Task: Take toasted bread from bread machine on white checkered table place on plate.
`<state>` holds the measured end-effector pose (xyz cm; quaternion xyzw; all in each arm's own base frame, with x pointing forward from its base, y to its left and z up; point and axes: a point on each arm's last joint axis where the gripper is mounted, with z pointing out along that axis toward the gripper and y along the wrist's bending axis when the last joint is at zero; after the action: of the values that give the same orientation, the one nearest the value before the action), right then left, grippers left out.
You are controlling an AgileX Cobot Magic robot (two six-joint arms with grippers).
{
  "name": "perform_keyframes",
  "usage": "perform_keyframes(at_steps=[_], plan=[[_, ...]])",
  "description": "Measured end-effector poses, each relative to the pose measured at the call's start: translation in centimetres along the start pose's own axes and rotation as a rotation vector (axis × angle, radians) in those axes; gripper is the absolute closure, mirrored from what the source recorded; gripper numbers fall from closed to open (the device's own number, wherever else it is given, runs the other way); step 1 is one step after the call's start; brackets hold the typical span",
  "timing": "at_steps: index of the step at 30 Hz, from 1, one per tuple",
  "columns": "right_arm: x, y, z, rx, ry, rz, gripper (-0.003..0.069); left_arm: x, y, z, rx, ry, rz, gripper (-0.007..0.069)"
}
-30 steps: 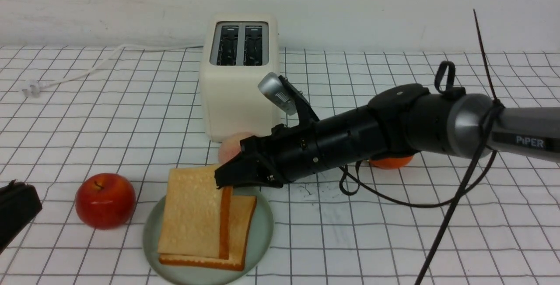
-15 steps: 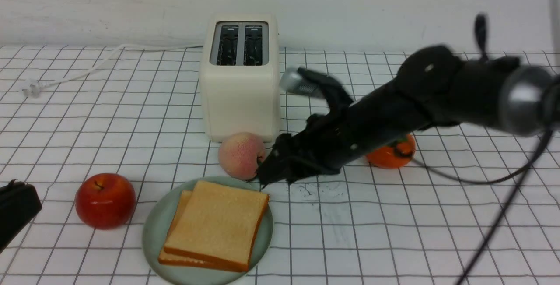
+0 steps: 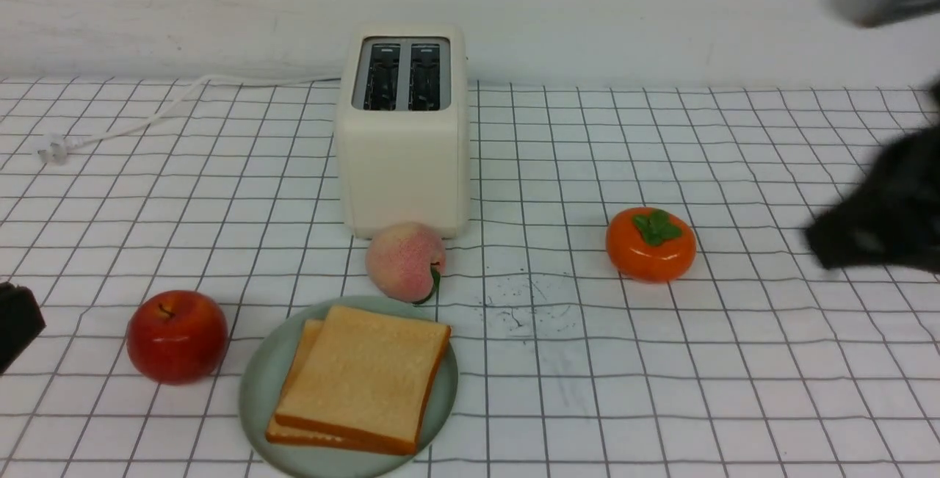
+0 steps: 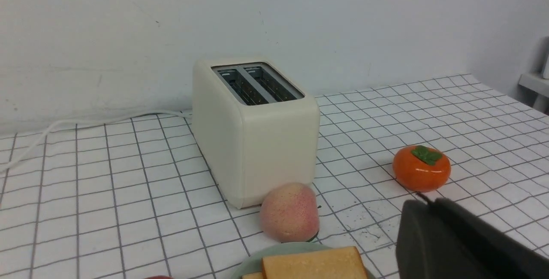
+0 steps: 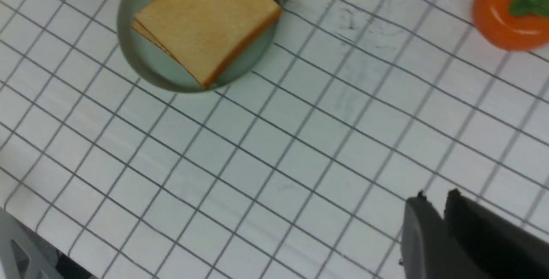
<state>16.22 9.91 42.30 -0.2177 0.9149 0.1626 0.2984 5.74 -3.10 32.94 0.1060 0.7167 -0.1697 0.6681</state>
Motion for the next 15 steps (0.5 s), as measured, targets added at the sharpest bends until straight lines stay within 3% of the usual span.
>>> perform_keyframes(at_steps=[7,15], plan=[[10.4,-0.7,-4.0,0.073,-0.101,0.122,0.0650,3.0,0.2,-0.8,0.008,-0.027,-0.069,0.0638],[16.1,-2.7,-1.4,0.155,-0.308,0.302,0.0647,6.7,1.5,0.4,-0.070,-0.027,-0.151,0.0638]])
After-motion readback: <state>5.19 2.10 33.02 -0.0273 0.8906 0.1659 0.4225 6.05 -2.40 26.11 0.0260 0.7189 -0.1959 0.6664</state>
